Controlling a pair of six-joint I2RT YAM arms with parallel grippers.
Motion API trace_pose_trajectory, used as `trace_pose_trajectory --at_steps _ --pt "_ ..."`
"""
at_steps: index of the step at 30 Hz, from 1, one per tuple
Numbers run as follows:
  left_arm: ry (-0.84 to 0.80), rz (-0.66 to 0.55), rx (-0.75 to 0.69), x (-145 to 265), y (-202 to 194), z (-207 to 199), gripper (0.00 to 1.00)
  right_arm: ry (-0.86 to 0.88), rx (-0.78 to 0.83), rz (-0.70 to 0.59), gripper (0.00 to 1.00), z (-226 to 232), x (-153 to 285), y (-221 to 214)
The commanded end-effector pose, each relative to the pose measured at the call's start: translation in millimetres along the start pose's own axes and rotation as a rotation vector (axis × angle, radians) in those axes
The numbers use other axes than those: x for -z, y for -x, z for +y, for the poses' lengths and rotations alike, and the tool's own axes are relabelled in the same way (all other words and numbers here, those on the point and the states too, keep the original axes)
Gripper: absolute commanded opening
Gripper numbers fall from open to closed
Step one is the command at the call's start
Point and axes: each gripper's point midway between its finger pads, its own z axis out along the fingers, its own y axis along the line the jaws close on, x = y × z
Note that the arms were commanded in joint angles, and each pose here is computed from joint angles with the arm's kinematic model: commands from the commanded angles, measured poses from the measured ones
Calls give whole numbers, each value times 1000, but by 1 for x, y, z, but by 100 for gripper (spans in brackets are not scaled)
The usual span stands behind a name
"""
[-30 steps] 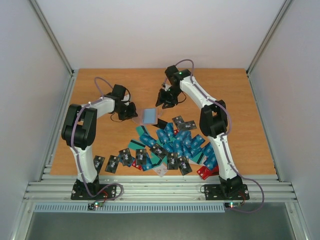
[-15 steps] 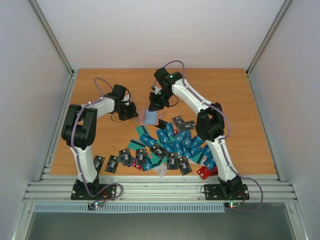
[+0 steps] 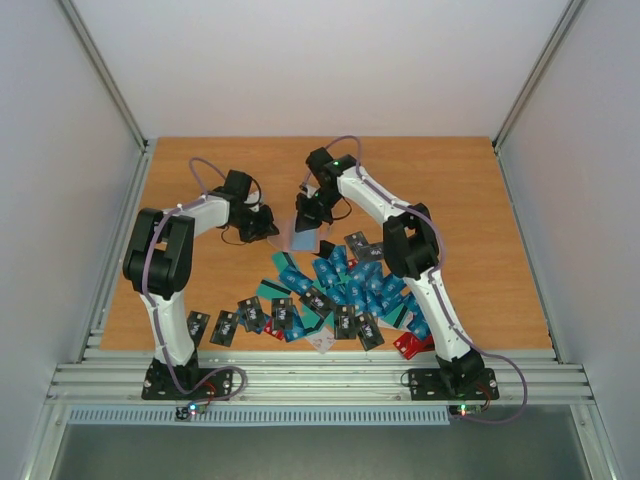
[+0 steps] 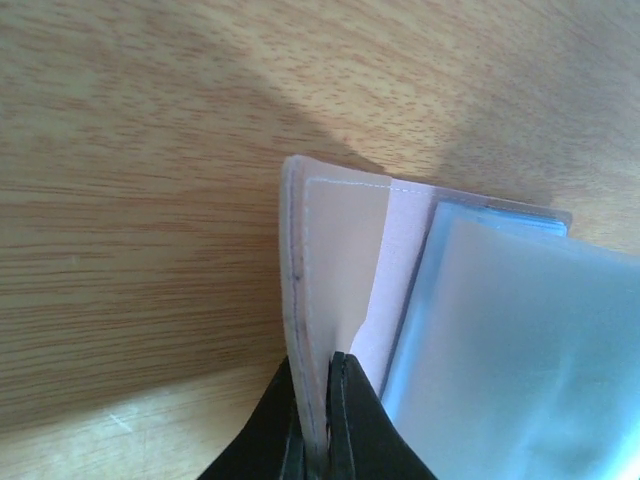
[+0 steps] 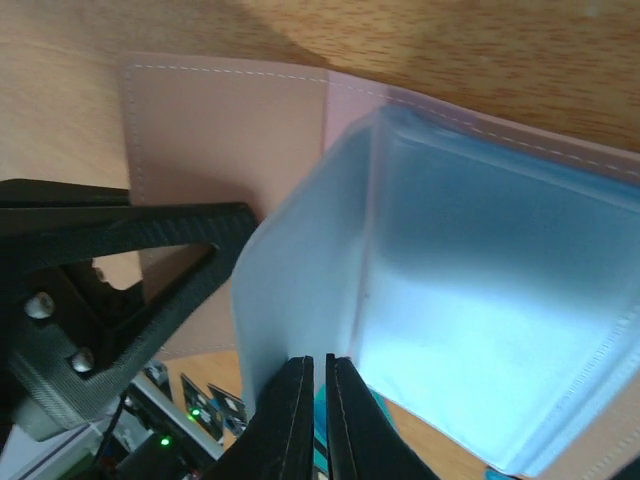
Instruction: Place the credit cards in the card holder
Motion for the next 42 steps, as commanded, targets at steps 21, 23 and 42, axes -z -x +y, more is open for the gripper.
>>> trace_pose_trajectory --at_steps 21,23,42 --pt "-42 -64 -58 52 5 -24 37 133 -31 45 11 9 -44 22" --pt "3 -107 -97 69 9 -25 46 118 -39 46 11 4 -46 22" --pt "-307 29 -188 33 -2 -61 41 142 43 7 16 35 6 16"
